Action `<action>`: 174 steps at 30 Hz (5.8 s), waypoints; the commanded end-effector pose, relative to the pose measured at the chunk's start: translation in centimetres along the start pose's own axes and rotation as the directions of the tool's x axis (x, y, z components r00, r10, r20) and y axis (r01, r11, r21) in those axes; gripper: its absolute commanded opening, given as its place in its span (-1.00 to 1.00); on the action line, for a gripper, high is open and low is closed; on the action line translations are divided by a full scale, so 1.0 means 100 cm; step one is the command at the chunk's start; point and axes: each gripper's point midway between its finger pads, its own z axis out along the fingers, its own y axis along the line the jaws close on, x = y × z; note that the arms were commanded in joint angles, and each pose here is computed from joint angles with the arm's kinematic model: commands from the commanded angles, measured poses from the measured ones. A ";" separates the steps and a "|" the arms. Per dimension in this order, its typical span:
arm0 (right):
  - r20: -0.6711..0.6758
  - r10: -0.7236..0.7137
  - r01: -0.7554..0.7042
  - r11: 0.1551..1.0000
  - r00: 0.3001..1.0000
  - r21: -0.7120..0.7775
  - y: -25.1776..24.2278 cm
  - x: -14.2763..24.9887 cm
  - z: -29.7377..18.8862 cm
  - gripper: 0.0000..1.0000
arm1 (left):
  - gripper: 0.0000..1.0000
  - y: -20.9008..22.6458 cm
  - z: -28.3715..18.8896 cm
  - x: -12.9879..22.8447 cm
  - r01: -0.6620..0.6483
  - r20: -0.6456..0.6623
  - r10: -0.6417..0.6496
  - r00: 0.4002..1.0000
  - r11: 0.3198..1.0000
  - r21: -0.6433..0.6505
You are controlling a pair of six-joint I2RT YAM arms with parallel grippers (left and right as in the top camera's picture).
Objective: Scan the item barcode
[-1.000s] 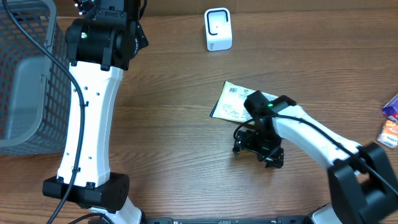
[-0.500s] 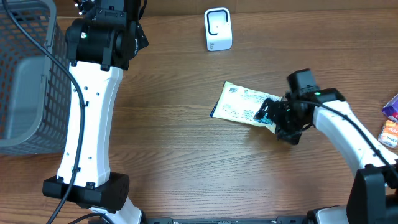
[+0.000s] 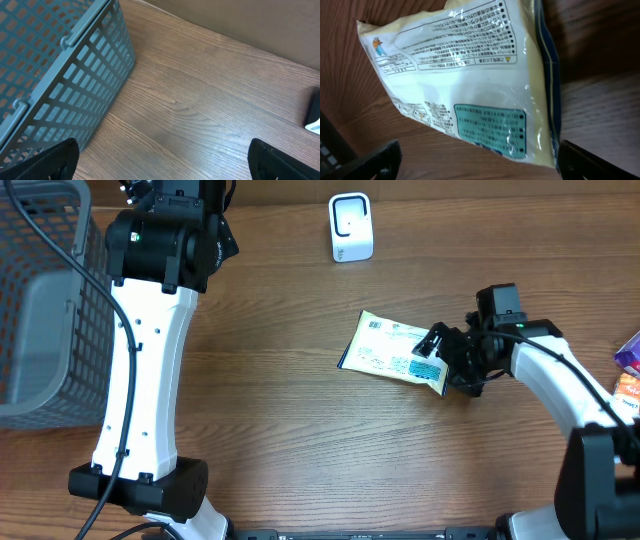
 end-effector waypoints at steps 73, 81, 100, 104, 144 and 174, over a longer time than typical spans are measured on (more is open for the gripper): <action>-0.129 -0.342 0.247 0.849 0.931 -0.467 -0.005 0.007 0.096 -0.92 | 0.99 -0.003 0.001 -0.002 0.014 0.008 -0.014 1.000 1.000 -0.004; 0.079 -0.537 0.392 0.499 0.840 -0.773 0.044 0.018 0.011 -0.92 | 1.00 -0.003 0.001 -0.002 0.014 0.008 -0.014 1.000 1.000 -0.004; -0.061 -0.422 0.387 0.873 0.905 -0.297 -0.034 0.036 0.005 -0.93 | 1.00 -0.003 0.001 -0.002 0.013 0.008 -0.013 1.000 1.000 -0.004; -0.084 -0.411 0.373 0.882 0.908 -0.289 -0.044 0.045 0.012 -0.64 | 1.00 -0.003 0.001 -0.002 0.014 0.008 -0.014 1.000 1.000 -0.004; -0.149 -0.428 0.353 0.862 0.891 -0.365 -0.049 0.059 0.091 -0.93 | 0.99 -0.003 0.001 -0.002 0.014 0.008 -0.014 1.000 1.000 -0.004; 0.353 -0.695 0.760 0.445 0.627 -0.474 0.110 0.075 -0.123 -0.92 | 1.00 -0.003 0.001 -0.002 0.013 0.008 -0.013 1.000 1.000 -0.004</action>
